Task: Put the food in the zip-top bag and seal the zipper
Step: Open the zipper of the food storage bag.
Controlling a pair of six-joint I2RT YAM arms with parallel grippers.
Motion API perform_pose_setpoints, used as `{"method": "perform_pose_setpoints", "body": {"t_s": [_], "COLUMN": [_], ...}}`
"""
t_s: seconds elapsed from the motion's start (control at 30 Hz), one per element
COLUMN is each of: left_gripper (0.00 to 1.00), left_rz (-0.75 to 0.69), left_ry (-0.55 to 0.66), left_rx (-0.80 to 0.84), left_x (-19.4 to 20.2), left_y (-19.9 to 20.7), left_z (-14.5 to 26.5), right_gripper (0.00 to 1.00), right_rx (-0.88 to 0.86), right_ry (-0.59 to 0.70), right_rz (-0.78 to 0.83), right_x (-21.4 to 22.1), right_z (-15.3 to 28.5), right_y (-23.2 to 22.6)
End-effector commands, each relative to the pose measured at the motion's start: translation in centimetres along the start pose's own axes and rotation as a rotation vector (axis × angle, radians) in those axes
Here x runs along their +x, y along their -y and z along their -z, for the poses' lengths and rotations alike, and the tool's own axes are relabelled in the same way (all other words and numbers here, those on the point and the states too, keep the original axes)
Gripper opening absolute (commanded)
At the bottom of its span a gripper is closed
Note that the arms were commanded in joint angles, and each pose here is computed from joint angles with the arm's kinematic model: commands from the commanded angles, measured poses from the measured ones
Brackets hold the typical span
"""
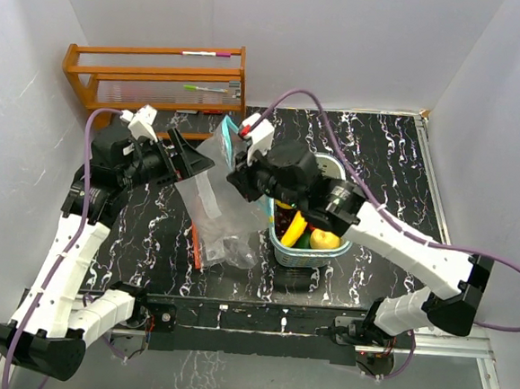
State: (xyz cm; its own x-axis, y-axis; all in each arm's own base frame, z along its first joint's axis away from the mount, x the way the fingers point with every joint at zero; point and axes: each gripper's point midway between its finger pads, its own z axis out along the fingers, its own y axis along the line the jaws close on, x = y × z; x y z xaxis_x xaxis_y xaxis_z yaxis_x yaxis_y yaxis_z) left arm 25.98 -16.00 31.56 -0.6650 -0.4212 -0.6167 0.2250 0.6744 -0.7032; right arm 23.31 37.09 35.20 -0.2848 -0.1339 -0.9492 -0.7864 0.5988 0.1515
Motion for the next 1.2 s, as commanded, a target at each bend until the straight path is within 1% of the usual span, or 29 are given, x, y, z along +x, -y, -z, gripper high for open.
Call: {"method": "perform_pose_setpoints", "body": {"t_s": [0.0, 0.1, 0.2, 0.27, 0.37, 0.43, 0.47, 0.7, 1.07, 1.17], "left_gripper": [0.93, 0.92, 0.9, 0.87, 0.8, 0.74, 0.74, 0.72, 0.72, 0.69], "left_rz": [0.117, 0.14, 0.152, 0.167, 0.194, 0.193, 0.187, 0.147, 0.14, 0.137], "left_ry": [-0.066, -0.059, -0.062, -0.076, -0.101, -0.107, -0.106, -0.095, -0.123, -0.13], "left_rx": [0.068, 0.031, 0.032, 0.053, 0.074, 0.068, 0.06, 0.05, 0.077, 0.084], "left_x": [1.4, 1.3, 1.2, 1.5, 2.1, 2.3, 2.3, 1.5, 2.2, 2.5], "left_y": [1.3, 0.7, 0.8, 1.0, 1.0, 0.8, 0.6, 1.2, 1.5, 1.4], "left_z": [0.0, -0.2, -0.2, -0.5, -0.8, -0.9, -0.9, -0.3, -0.6, -0.7], "right_gripper": [0.08, 0.08, 0.08, 0.08, 0.08, 0.08, 0.08, 0.08, 0.08, 0.08], "right_rx": [0.255, 0.309, 0.349, 0.361, 0.368, 0.366, 0.36, 0.32, 0.259, 0.254], "right_ry": [-0.069, -0.078, -0.061, -0.044, -0.024, -0.015, -0.01, 0.0, 0.033, 0.037], "right_rz": [0.061, 0.07, 0.081, 0.087, 0.101, 0.116, 0.125, 0.17, 0.189, 0.191], "right_x": [4.7, 6.4, 6.9, 6.7, 6.3, 6.0, 5.8, 4.8, 2.8, 2.4], "right_z": [-1.5, -1.7, -1.3, -1.1, -1.0, -1.1, -1.2, -2.8, -4.3, -4.6], "right_y": [3.2, 3.4, 3.3, 3.0, 2.5, 1.9, 1.6, -0.7, -3.2, -3.6]}}
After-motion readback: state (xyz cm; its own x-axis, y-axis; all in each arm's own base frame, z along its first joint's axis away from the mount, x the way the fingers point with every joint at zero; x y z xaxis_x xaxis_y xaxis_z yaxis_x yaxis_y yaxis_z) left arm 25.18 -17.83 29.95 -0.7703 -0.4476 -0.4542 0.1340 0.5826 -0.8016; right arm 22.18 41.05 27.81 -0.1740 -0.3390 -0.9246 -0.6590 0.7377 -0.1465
